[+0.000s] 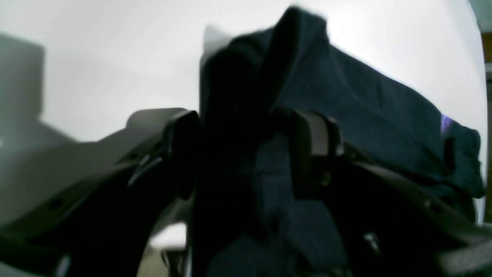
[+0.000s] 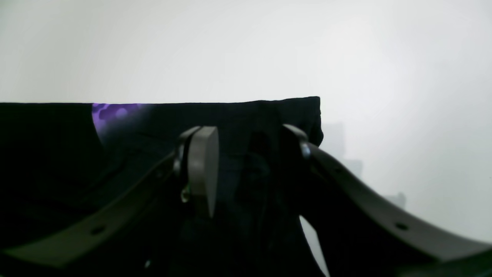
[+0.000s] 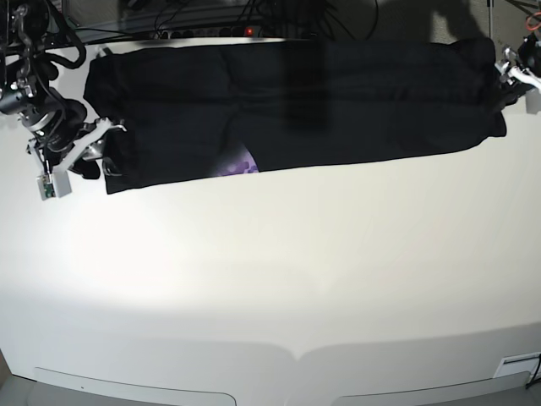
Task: Fold the T-shirt properly
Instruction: 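Regrasp the ends of the folded strip with both grippers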
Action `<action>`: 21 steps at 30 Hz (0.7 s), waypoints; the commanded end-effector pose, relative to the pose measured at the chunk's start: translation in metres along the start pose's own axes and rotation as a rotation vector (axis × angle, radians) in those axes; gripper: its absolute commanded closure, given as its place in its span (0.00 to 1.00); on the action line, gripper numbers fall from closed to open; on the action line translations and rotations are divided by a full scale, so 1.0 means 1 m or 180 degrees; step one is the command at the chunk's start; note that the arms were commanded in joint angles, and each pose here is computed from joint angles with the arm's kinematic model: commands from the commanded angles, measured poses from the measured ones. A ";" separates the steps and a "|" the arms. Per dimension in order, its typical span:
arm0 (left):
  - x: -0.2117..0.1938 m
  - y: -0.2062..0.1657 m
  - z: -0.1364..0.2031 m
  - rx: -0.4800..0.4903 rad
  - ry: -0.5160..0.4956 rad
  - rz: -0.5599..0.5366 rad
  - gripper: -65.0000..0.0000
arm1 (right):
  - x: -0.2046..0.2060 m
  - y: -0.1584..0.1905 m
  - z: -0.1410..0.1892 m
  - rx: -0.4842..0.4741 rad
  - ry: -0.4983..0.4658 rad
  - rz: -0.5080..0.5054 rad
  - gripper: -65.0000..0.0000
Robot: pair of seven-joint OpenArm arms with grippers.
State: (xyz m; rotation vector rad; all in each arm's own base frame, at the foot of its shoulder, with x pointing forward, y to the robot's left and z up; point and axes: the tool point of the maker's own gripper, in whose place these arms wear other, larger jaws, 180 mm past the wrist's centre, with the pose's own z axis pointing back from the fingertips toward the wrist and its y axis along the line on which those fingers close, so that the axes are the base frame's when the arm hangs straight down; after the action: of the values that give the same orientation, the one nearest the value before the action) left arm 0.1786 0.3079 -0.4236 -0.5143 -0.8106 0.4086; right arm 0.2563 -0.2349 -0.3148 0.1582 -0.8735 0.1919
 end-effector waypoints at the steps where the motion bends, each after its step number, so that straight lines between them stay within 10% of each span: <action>1: -0.002 0.006 0.002 0.0075 0.0064 -0.0033 0.45 | 0.014 -0.002 0.003 -0.0002 -0.0133 0.0096 0.59; 9: -0.043 0.007 0.005 0.0013 0.0540 0.0275 0.45 | 0.015 -0.002 0.003 -0.0001 -0.0143 0.0093 0.59; 21: -0.059 -0.006 -0.007 -0.0060 0.0334 0.0498 0.52 | 0.016 -0.002 0.003 0.0001 -0.0165 0.0094 0.59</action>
State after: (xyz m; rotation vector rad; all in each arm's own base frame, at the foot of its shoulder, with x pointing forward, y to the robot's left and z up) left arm 0.1665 0.2696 -0.4407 -0.6658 -0.7914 0.5286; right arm 0.2570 -0.2346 -0.3138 0.1594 -0.8803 0.1918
